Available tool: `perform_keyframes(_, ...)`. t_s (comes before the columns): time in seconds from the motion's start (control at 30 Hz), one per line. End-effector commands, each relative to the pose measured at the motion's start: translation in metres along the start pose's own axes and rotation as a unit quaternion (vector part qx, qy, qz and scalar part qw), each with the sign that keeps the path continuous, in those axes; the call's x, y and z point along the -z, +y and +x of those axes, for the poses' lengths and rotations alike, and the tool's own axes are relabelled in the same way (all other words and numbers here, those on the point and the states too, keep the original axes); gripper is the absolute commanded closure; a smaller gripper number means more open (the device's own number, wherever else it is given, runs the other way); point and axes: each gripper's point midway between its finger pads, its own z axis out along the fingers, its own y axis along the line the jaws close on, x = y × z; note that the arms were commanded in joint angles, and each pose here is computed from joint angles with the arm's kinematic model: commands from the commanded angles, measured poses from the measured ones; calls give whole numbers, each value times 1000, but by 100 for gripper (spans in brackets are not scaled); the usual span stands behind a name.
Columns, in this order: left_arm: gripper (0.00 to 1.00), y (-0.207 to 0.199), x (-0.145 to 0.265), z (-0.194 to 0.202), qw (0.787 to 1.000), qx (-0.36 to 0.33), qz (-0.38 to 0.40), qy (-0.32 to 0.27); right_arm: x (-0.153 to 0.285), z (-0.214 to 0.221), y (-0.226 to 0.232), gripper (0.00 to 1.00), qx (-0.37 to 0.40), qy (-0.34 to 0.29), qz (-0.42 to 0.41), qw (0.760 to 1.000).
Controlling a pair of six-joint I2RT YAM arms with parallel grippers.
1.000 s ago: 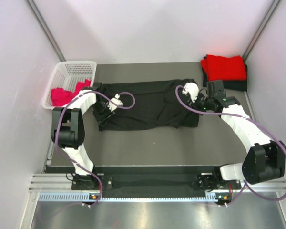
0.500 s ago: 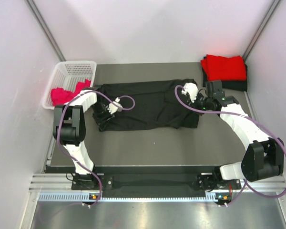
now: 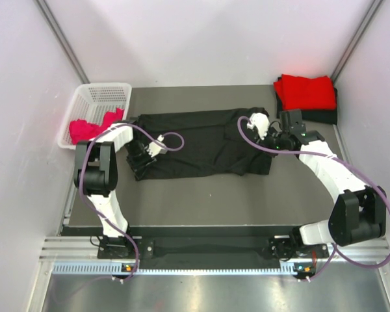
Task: Fold and stack the t-shirts
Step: Fold the tshirt
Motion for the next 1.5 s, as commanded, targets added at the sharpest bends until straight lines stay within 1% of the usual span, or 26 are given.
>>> perform_keyframes(0.0, 61, -9, -1, 9, 1000, -3, 16, 8, 2, -15, -4, 100, 13, -24, 6, 1000)
perform_keyframes(0.13, 58, -4, 6, 6, 1000, -7, -13, -8, 0, -13, -2, 100, 11, -22, 3, 1000)
perform_keyframes(0.3, 57, -9, 1, 9, 1000, -5, -1, 2, -2, -14, -3, 100, 13, -23, 3, 1000)
perform_keyframes(0.43, 59, -12, -5, 12, 1000, 3, 5, 7, -2, -13, -3, 100, 12, -22, 4, 1000)
perform_keyframes(0.5, 67, -12, -8, 12, 1000, 7, 8, 8, -2, -13, -4, 100, 11, -22, 3, 1000)
perform_keyframes(0.57, 79, -15, -9, 11, 1000, 10, 18, 8, -3, -13, -3, 100, 12, -23, 3, 1000)
perform_keyframes(0.6, 98, -17, -9, 12, 1000, 12, 21, 8, -2, -14, -4, 100, 13, -23, 5, 1000)
perform_keyframes(0.63, 100, -19, -10, 13, 1000, 11, 25, 10, -2, -14, -5, 100, 12, -23, 7, 1000)
perform_keyframes(0.87, 100, -23, 4, 12, 1000, 19, 23, 0, 10, -27, -24, 100, 8, -33, 50, 998)
perform_keyframes(1.0, 100, -24, 19, 9, 999, 24, 27, -2, 28, -46, -41, 100, 9, -53, 79, 995)
perform_keyframes(1.2, 100, -14, 52, -9, 999, 31, 10, -39, 50, -66, -58, 100, 15, -72, 108, 991)
perform_keyframes(1.33, 100, -1, 74, -25, 997, 40, -5, -68, 52, -74, -63, 100, 13, -81, 116, 990)
perform_keyframes(1.47, 100, 12, 80, -34, 996, 51, -13, -74, 49, -77, -70, 100, 15, -84, 121, 989)
